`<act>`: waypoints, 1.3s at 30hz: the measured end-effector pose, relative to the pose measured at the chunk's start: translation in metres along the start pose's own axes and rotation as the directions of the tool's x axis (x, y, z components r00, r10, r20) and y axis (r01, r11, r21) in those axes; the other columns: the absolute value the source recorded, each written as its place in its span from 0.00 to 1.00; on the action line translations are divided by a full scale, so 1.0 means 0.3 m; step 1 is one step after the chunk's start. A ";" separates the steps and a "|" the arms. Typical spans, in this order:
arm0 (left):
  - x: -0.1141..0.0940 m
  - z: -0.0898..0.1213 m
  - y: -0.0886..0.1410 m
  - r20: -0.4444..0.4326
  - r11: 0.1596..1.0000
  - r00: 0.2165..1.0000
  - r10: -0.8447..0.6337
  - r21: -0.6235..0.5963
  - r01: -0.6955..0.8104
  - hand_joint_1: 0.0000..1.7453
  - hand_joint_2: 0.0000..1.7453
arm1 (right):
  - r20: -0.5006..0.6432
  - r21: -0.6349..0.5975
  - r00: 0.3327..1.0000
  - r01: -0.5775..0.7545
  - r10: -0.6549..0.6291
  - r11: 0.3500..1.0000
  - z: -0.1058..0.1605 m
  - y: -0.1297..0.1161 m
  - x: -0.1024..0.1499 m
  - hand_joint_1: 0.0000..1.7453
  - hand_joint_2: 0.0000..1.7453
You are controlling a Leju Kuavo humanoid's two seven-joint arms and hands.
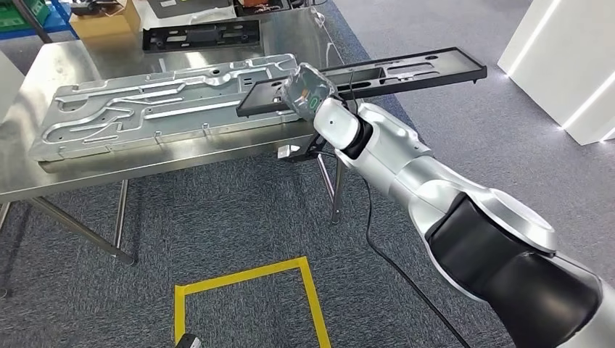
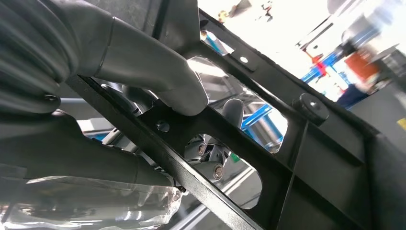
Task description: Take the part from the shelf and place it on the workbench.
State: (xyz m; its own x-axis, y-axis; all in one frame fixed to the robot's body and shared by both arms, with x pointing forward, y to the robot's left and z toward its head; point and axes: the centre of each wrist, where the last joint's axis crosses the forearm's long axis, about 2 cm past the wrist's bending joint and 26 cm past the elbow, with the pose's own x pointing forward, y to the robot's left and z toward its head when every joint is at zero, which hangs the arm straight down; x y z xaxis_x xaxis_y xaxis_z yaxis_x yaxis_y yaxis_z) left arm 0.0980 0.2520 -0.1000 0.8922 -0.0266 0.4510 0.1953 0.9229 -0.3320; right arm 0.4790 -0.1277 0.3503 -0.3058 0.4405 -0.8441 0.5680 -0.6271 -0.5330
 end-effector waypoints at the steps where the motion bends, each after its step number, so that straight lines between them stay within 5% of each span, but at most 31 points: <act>1: -0.002 0.000 -0.001 -0.001 1.000 1.000 0.001 0.000 -0.001 0.00 1.00 | 0.010 0.006 1.000 0.003 -0.003 1.000 0.001 0.007 0.017 1.00 1.00; 39: -0.052 0.008 -0.024 -0.002 0.998 0.999 0.041 -0.045 -0.041 0.00 1.00 | 0.114 0.087 0.993 -0.031 0.021 0.996 0.023 0.087 0.130 1.00 1.00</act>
State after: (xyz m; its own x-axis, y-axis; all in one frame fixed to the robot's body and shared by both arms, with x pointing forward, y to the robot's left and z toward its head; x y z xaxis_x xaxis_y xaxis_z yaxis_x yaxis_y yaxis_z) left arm 0.0817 0.2467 -0.1026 0.9001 0.0111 0.4356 0.1763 0.9049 -0.3874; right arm 0.4766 -0.1313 0.3032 -0.3784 0.3514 -0.8563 0.5086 -0.6940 -0.5095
